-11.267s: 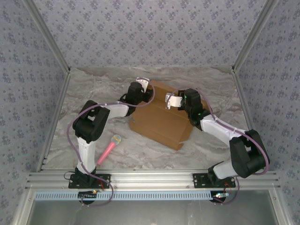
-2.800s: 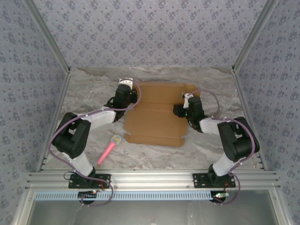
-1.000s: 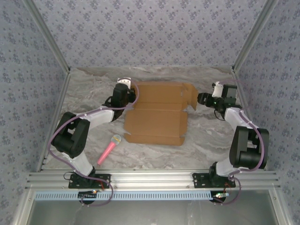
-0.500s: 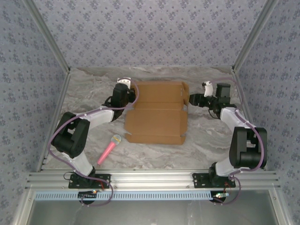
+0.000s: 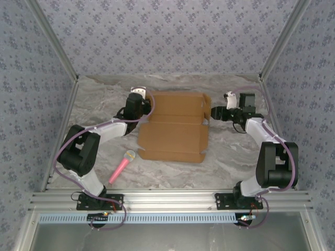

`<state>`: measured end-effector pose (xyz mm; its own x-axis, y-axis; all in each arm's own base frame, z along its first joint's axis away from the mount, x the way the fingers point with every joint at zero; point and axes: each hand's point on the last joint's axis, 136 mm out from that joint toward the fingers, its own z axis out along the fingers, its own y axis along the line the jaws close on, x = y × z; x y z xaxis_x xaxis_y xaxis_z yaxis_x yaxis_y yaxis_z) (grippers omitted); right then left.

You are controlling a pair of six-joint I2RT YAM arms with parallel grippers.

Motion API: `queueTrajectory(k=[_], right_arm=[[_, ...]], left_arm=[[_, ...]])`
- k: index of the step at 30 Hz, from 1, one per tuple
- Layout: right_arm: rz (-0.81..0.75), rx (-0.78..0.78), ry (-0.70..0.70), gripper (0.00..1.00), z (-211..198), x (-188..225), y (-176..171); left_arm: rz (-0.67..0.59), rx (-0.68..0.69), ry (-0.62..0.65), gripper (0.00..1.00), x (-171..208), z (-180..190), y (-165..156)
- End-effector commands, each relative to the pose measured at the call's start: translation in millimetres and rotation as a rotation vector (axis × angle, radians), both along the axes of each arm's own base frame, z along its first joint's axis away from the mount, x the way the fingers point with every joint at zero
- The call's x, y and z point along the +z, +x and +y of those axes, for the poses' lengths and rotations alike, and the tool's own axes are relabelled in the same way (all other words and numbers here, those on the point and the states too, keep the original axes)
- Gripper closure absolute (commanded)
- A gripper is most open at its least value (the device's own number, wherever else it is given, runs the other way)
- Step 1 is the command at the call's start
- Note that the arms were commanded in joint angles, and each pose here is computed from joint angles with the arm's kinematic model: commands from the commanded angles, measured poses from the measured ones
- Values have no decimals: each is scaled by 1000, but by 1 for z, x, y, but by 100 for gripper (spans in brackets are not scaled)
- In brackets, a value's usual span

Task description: Fold the paper box

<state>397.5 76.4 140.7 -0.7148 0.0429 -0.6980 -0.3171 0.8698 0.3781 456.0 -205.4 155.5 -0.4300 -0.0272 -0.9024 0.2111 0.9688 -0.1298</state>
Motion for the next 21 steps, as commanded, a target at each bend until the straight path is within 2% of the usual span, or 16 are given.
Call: queueTrajectory(k=[1, 10, 21], right_arm=[[129, -56, -19, 43, -6, -12, -12], [222, -68, 18, 43, -3, -27, -23], [229, 5, 106, 42, 20, -16, -31]], left_arm=[[-82, -17, -57, 100, 40, -9, 7], [-86, -18, -55, 100, 42, -8, 7], [-82, -17, -56, 100, 40, -8, 6]])
